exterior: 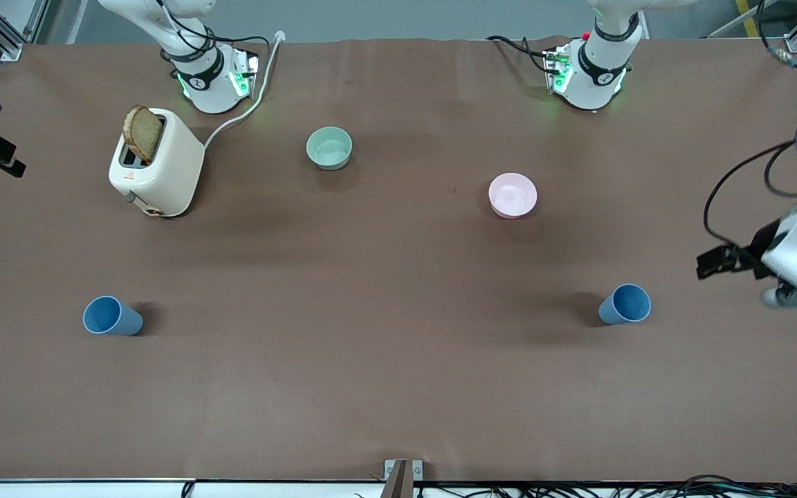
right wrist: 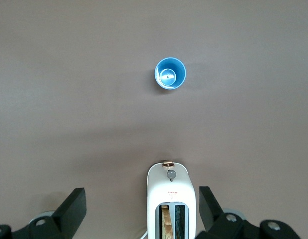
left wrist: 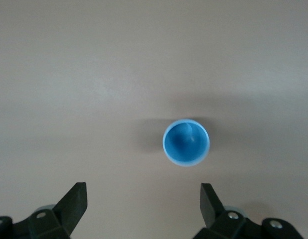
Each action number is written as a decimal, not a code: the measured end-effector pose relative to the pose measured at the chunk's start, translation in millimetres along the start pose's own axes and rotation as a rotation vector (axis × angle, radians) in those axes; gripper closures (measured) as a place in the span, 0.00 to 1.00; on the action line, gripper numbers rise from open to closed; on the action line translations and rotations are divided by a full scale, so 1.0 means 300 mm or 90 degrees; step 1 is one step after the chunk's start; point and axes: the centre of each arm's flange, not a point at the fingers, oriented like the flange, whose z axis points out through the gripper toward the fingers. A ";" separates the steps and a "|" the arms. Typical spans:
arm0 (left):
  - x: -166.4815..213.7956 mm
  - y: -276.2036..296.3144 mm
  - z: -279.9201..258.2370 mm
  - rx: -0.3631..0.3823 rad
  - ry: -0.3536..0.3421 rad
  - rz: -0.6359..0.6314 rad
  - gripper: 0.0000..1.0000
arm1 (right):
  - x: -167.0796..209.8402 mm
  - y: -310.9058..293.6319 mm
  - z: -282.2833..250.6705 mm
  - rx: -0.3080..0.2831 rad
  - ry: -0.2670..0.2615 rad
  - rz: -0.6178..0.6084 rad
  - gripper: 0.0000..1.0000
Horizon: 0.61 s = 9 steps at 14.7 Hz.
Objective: Stack blue cups with both arms
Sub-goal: 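Reach the left gripper down toward the nearby blue cup, then close the left gripper around the blue cup and lift it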
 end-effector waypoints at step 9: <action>-0.076 0.048 0.587 -0.009 -0.015 0.011 0.23 | 0.010 0.028 0.017 0.000 -0.006 0.010 0.00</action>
